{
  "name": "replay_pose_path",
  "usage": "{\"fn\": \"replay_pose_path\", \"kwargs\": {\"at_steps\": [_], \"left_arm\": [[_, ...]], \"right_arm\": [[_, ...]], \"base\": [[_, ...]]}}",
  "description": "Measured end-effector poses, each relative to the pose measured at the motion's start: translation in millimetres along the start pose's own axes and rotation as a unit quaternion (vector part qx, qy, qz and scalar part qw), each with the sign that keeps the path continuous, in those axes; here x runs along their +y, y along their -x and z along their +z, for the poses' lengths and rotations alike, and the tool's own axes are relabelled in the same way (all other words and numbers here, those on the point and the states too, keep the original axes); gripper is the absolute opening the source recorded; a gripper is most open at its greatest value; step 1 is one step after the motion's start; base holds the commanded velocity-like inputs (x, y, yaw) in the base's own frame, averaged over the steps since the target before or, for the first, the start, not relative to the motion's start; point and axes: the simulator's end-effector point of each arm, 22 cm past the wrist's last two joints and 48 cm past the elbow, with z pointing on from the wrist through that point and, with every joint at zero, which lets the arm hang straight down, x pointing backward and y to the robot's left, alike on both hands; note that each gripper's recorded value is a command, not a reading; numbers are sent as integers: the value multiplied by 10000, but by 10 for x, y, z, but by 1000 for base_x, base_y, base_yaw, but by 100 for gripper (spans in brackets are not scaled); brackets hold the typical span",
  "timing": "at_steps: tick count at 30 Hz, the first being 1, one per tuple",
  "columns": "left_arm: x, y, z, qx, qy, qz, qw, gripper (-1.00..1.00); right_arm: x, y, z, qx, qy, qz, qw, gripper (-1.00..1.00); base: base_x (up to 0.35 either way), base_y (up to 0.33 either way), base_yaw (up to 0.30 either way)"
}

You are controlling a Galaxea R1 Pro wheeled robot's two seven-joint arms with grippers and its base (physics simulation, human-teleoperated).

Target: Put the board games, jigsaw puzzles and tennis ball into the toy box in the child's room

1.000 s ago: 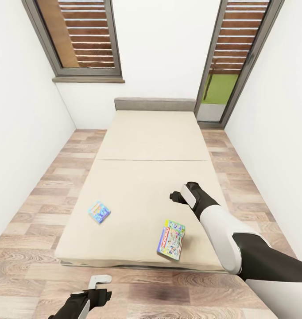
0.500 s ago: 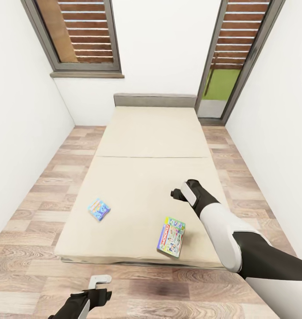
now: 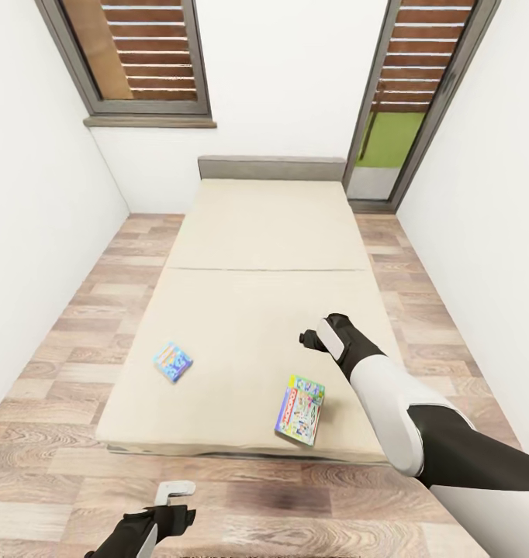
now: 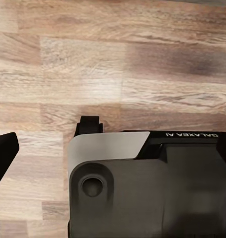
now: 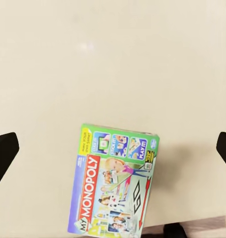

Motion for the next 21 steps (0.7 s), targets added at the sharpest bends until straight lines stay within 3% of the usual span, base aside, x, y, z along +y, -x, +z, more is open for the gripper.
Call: {"fn": "replay_pose_path", "kwargs": {"at_steps": [15, 21], "left_arm": [[6, -105, 58, 120, 2, -5, 9999, 100], [-9, -154, 79, 183, -8, -12, 9998, 100]], "right_arm": [[-22, -102, 141, 94, -33, -3, 10000, 100], [-31, -143, 193, 131, -46, -9, 9999, 100]], "base": [[1, 0, 0], [106, -31, 0]]}}
